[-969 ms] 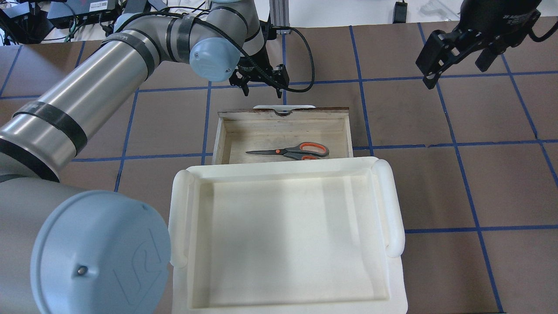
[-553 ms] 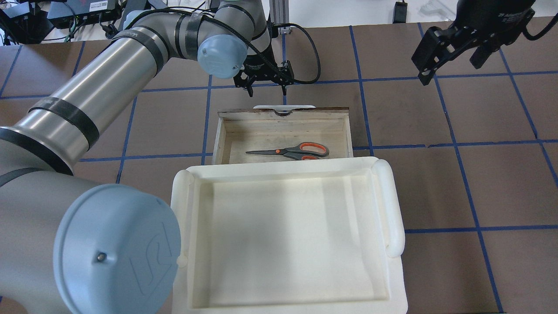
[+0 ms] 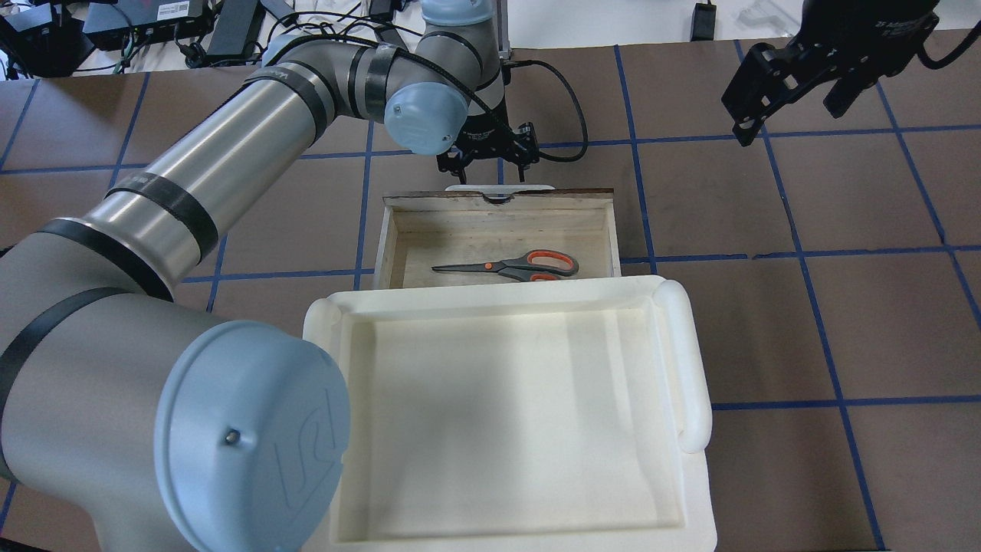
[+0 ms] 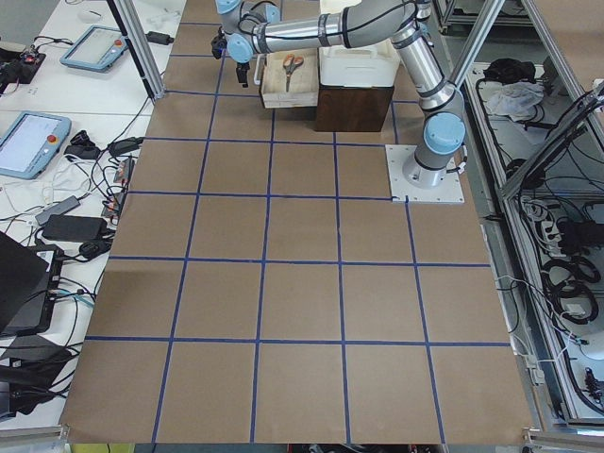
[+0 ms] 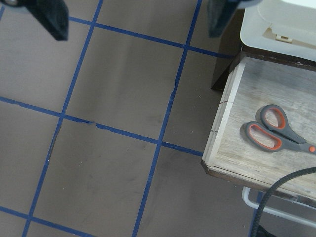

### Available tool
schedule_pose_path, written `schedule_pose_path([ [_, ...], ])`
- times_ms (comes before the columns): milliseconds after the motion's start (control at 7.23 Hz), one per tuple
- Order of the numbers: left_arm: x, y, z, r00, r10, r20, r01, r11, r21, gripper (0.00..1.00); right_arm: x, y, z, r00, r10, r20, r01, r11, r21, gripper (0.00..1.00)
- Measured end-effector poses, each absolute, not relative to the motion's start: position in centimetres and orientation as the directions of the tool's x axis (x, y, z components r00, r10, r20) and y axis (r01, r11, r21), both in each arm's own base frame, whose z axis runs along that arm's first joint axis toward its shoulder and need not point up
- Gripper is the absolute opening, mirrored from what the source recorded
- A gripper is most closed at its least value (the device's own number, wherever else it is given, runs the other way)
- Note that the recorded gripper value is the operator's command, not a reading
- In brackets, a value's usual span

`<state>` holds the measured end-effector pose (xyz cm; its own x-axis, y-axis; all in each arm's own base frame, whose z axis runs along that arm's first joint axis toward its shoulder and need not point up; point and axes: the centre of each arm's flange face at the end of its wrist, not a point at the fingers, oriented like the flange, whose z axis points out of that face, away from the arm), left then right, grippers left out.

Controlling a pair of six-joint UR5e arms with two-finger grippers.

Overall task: Put scissors in drawer and close it
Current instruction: 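Position the left gripper above the drawer front near the handle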

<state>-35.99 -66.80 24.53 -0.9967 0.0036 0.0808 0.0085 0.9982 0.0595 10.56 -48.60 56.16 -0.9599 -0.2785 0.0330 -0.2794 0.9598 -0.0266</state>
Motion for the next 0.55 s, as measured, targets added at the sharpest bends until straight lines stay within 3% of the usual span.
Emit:
schedule_pose_path([
  [553, -37.5, -66.0, 21.4, -0.998, 0.033, 0.060, 0.040, 0.992, 0.119, 0.99, 10.6, -48.5, 56.3, -0.961, -0.273, 0.041, -0.274, 0.961, -0.029, 1.00],
])
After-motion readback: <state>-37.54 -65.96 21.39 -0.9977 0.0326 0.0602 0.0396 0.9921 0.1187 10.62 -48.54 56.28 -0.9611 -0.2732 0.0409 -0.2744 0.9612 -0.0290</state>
